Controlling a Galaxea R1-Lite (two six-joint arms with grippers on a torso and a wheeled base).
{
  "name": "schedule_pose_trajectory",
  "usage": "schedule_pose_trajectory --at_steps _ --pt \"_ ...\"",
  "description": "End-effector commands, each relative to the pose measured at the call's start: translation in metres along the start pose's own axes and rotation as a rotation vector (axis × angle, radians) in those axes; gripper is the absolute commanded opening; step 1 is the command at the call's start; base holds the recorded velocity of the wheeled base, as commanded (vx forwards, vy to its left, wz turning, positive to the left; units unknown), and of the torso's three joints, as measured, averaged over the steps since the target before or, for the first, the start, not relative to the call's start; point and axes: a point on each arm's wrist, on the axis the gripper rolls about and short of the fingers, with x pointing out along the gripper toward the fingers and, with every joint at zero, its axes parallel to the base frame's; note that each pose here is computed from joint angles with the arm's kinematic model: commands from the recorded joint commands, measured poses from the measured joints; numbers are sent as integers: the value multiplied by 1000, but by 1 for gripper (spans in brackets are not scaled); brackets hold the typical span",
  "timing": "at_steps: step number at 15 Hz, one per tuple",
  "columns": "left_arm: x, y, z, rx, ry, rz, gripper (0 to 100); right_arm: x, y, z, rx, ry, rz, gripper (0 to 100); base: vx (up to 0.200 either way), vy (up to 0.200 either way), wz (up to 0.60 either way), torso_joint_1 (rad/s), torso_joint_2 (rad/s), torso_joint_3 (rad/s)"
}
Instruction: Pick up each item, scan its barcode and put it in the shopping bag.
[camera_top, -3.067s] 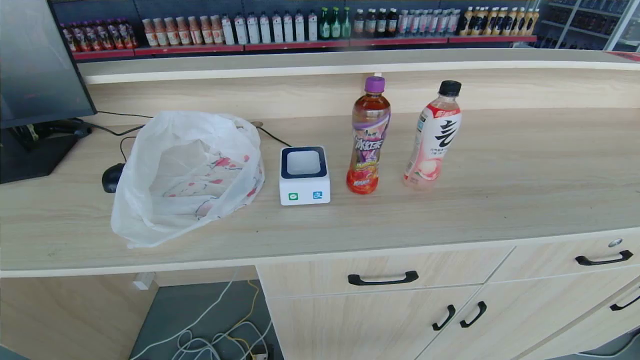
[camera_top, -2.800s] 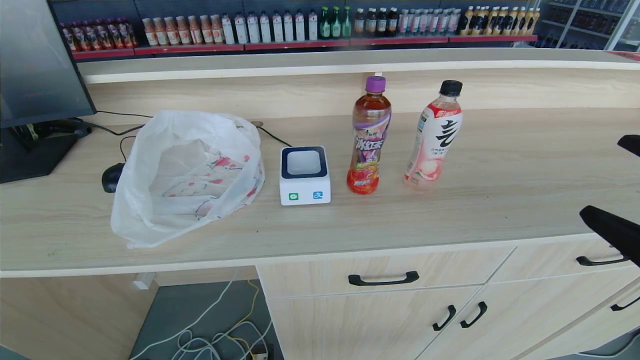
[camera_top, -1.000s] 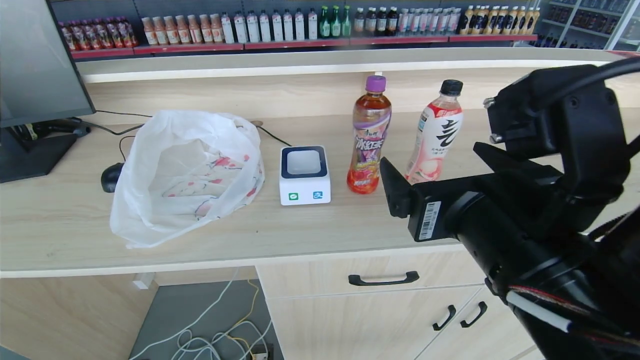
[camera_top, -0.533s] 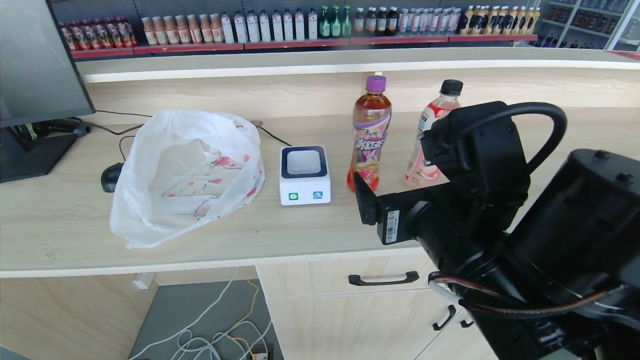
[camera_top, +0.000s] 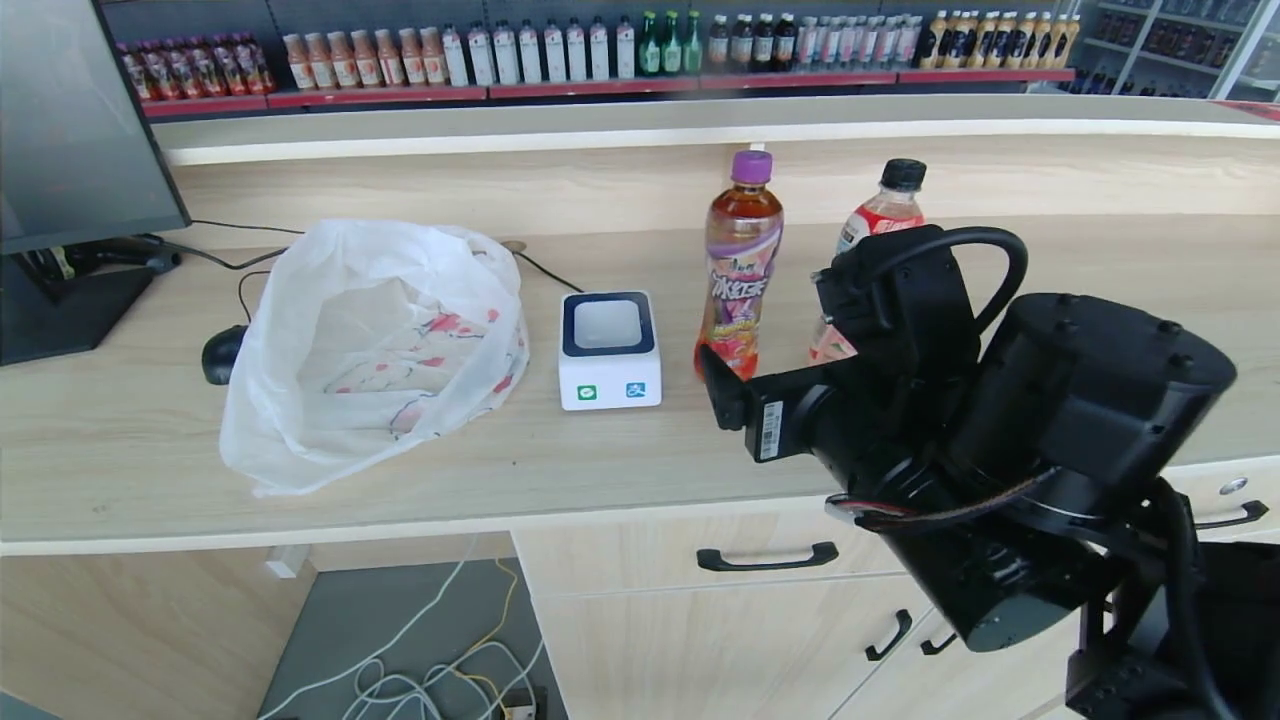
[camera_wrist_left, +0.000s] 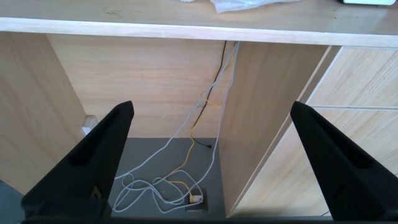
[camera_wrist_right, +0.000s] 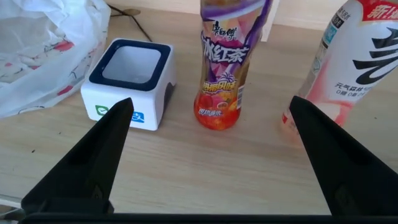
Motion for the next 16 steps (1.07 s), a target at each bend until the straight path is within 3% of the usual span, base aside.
schedule_pose_trajectory --at_steps 1,6,13,16 --pt "0 0 0 0 1 0 100 16 -6 -12 16 2 -32 100 0 0 0 0 0 0" --pt "0 0 0 0 -1 0 100 48 4 -39 54 -77 -6 100 0 0 0 0 0 0" --pt "0 0 0 0 1 0 100 89 -12 -44 49 -124 -6 100 0 0 0 0 0 0" --pt "0 0 0 0 -1 0 100 100 -29 -44 33 -143 -1 100 0 0 0 0 0 0"
